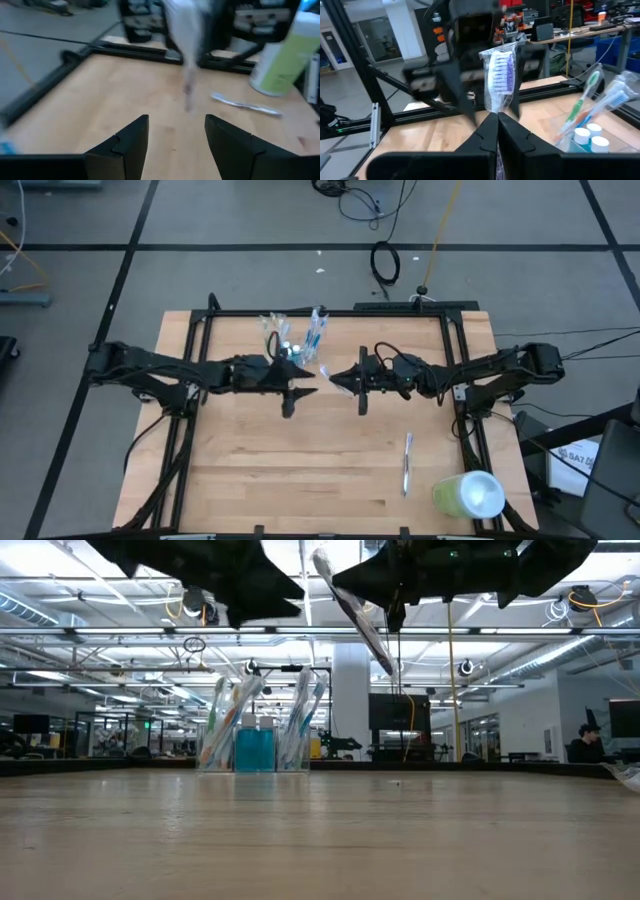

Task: Pick & Place toothbrushing station
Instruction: Put the left purple toothbrush into the transparent organizer

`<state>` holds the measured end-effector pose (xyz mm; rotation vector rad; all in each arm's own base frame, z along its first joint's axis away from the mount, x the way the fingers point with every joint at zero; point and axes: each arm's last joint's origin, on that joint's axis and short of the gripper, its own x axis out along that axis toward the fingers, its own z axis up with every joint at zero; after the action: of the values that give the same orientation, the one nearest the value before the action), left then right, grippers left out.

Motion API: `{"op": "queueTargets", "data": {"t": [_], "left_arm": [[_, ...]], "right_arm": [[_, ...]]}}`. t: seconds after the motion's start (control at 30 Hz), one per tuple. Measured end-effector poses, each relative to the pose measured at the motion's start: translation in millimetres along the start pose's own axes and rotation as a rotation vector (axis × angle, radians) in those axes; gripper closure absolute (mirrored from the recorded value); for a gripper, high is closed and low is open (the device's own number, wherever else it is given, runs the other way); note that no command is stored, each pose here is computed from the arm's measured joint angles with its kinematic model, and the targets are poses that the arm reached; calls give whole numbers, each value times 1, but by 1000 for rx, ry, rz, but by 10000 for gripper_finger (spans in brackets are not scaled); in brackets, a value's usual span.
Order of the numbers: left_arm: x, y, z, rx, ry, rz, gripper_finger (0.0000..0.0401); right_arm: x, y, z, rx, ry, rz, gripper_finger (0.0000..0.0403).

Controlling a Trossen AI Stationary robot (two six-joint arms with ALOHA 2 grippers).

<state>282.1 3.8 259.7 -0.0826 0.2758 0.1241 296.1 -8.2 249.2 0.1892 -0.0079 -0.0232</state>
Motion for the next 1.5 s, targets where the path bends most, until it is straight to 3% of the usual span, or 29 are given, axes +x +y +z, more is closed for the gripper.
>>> {"op": "queueTargets", "data": {"t": [0.47, 1.13, 1.5], "left_arm": [[46, 3, -15, -57, -157, 6, 199], [49, 3, -16, -48, -170, -4, 199], [47, -11, -17, 103, -171, -38, 199]], "right_arm": [[0, 1, 1, 7, -12, 6, 403], [0, 1, 1, 0, -12, 5, 403], [0, 1, 1, 0, -11, 5, 403]]}}
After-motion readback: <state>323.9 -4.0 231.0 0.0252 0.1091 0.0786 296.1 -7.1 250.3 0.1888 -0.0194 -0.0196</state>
